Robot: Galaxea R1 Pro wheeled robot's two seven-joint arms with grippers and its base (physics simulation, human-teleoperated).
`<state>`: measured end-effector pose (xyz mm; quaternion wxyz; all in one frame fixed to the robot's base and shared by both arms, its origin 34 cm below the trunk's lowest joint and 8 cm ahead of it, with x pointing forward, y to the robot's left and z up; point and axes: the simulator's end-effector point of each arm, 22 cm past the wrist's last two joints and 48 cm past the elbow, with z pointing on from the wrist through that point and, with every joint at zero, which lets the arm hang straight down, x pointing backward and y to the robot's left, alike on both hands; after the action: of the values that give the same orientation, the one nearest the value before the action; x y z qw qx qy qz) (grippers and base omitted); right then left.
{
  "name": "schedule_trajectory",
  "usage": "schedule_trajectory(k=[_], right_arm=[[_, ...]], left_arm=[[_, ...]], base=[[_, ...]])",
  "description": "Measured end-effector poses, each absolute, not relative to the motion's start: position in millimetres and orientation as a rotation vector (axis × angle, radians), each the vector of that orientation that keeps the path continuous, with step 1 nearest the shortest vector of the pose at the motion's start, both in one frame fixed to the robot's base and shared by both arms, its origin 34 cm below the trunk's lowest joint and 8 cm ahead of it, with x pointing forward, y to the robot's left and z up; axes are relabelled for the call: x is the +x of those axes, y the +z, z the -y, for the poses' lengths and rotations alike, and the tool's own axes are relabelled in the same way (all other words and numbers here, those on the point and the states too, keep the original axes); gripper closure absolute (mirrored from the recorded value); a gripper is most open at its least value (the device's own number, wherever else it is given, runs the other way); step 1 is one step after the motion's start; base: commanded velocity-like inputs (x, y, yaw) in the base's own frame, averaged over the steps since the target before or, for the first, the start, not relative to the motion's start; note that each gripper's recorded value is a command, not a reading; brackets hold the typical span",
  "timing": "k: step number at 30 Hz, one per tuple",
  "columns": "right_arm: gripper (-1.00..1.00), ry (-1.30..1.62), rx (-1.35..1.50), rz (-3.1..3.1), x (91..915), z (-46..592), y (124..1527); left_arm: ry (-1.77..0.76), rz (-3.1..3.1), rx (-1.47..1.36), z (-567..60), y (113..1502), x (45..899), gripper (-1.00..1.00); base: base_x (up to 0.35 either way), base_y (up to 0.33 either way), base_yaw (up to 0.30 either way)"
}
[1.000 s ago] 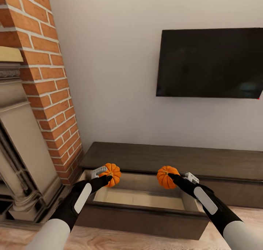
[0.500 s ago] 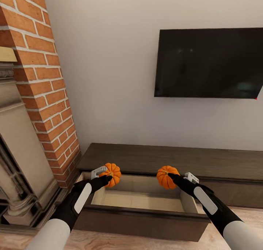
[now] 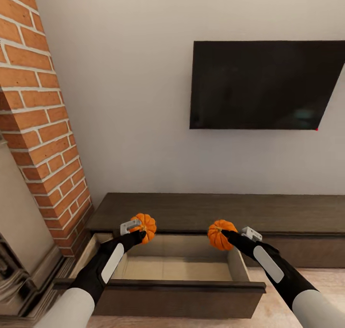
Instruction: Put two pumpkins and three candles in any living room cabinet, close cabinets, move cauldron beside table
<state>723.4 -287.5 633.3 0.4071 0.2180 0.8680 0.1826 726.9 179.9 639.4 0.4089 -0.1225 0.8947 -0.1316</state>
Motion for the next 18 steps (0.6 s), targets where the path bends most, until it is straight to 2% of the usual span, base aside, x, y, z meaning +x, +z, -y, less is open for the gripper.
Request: schedule_trajectory(k=[3,7,18], right_arm=[[1.00,0.297,0.457,-2.232,722.5,295.5,627.6],[1.00,0.180,0.356,-2.255,728.0,255.3,628.5],[1.00,0.158,0.216,-2.257,728.2,174.7,635.3]], left_arm=[[-0.240,-2.273,-0.356,-190.0,633.2,723.4,1.00],[-0.188,-2.283,-0.391,-197.3,630.2,720.9,1.00],[-0.214,-2.290,-0.390,-176.4,630.9,719.0,1.00]], base=[[0.001,0.000,0.011],[0.000,0.000,0.003],[0.000,0.000,0.000]])
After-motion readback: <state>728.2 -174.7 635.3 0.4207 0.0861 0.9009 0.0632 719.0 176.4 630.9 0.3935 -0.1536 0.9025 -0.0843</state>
